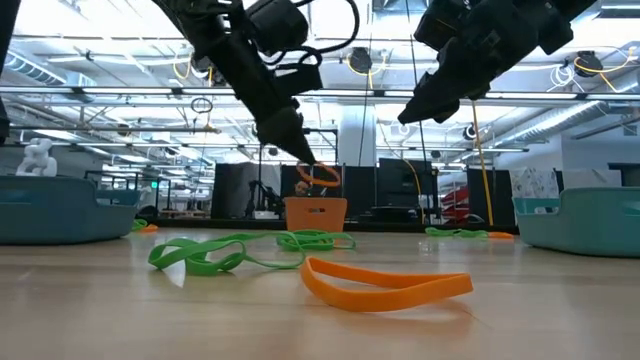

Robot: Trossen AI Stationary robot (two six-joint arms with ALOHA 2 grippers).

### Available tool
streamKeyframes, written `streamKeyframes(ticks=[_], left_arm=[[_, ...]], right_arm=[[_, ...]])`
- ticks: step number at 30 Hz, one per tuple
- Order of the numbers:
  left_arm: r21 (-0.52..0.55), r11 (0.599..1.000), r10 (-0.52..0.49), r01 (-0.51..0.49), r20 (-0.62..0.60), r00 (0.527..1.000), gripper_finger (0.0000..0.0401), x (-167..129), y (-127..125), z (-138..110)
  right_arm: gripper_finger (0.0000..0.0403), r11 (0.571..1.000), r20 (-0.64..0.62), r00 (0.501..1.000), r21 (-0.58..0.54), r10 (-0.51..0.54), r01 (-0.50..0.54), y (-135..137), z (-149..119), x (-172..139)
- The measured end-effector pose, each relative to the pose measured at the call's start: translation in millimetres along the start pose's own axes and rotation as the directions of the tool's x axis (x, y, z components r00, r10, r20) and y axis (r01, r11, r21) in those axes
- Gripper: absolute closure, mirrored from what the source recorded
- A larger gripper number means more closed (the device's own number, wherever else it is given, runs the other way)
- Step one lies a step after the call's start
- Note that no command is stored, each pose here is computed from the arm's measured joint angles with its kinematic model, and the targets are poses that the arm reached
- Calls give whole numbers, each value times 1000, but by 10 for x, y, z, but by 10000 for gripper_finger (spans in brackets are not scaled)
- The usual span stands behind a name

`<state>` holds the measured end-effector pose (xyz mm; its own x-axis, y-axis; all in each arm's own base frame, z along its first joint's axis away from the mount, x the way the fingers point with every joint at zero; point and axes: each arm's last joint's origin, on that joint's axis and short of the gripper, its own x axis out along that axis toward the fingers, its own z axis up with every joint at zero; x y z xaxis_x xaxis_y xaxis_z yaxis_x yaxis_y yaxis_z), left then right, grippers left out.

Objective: Sort rubber bands into baskets
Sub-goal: Put the orange rubber band into the orange bin

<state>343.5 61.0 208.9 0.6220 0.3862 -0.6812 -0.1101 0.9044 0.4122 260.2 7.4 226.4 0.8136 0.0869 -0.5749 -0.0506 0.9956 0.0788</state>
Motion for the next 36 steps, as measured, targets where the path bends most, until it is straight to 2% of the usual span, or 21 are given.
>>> streamKeyframes(ticks=[8,15,20,28,32,36], left_arm=[[-71,991,115,-114,18,993,399,53,441,-47],[-124,981,146,-146,-11,989,399,158,668,-167],[-153,984,86,-87,-13,996,399,292,661,-230],[-140,987,74,-78,-32,997,397,505,593,-299],[-116,991,69,-73,-40,997,376,503,589,-305],[-104,992,62,-65,-35,997,338,499,555,-289]], right_arm=[[250,999,2,999,-7,-45,45,-16,0,0],[250,997,4,997,-7,-72,72,-24,2,-1],[250,997,5,997,-7,-74,74,-24,2,0],[250,997,4,997,-2,-74,74,-24,2,0],[250,997,4,997,0,-74,74,-24,1,0],[250,997,3,997,1,-74,74,-24,1,0]])
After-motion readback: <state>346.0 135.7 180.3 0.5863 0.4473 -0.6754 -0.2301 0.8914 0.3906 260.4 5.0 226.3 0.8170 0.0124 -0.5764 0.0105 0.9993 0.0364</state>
